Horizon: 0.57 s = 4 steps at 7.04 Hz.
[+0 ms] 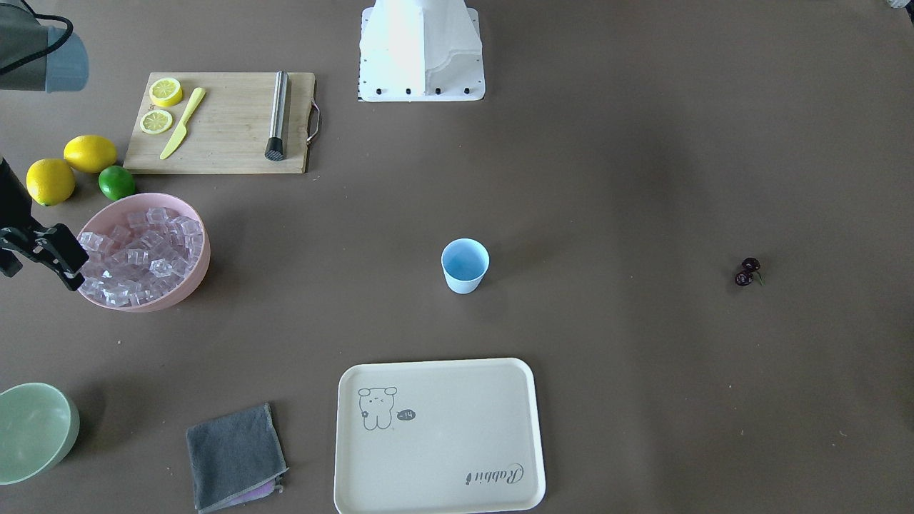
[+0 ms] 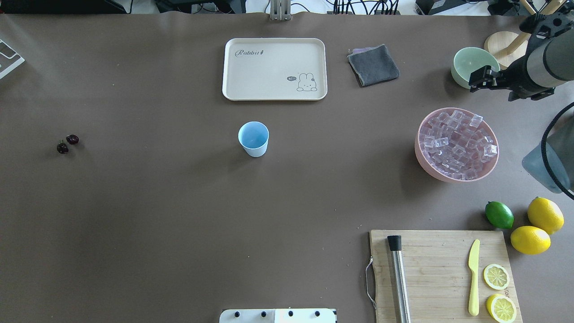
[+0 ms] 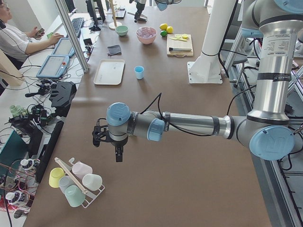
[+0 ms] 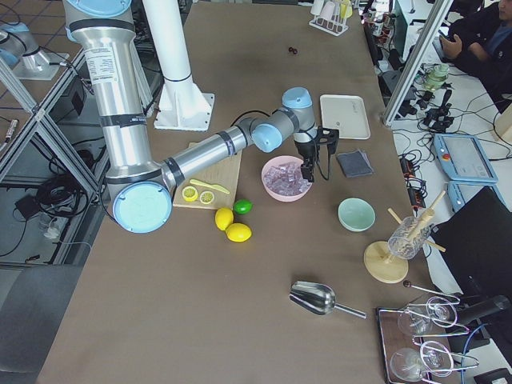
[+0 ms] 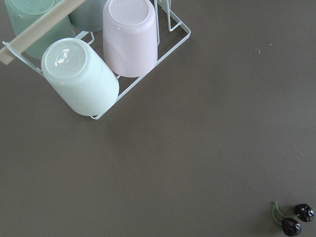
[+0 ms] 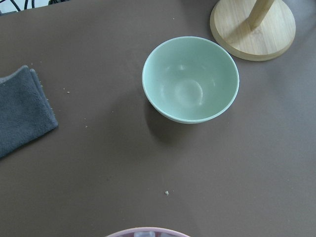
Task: Put ice and cherries in cup
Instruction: 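Move the right gripper over the pink bowl of ice cubes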
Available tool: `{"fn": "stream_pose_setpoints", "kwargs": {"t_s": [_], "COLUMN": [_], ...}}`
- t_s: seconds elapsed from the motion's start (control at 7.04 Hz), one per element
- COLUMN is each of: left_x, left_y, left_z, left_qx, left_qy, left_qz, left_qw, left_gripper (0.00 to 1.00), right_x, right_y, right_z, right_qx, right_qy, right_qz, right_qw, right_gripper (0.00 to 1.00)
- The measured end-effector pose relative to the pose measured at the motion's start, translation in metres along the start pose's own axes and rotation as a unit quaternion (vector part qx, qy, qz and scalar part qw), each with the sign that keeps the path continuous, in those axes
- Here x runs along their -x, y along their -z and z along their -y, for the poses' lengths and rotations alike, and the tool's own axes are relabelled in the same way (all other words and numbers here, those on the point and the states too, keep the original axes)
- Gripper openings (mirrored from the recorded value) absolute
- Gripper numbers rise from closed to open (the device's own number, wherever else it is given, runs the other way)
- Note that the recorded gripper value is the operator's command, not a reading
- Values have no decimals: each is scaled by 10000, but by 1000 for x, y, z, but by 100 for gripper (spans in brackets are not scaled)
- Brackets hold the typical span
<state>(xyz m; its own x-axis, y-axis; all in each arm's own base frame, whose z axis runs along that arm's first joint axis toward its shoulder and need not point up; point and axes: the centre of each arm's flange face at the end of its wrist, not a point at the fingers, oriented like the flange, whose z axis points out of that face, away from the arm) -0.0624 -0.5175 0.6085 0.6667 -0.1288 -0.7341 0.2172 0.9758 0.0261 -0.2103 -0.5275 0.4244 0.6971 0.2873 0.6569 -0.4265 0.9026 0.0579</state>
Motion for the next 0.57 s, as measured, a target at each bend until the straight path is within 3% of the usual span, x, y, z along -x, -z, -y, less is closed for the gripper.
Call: {"fn": "stream_pose_setpoints", "kwargs": {"t_s": [0.14,0.28,0.57], "left_x": [1,1,1], "left_y": [-1,-1,-1], "left_z": [-2,-2,-1], "left_qx": [-33,-48,-55], "left_qy": [-32,-48,-56], "left_qz": [-11,-14,-15], "left_qw": [10000,10000,10000], "left_gripper": [98,98,98], "right_x": [4,2,5], "right_y": [-14,-22,-30], "right_z": [-13,-20,-31], "right_qx": [-44,-51,-31], "right_qy": [-128,-283,-663], "right_qz": [-165,-268,-326], "right_qw": [9998,9992,9973], "right_gripper": [92,85,78]}}
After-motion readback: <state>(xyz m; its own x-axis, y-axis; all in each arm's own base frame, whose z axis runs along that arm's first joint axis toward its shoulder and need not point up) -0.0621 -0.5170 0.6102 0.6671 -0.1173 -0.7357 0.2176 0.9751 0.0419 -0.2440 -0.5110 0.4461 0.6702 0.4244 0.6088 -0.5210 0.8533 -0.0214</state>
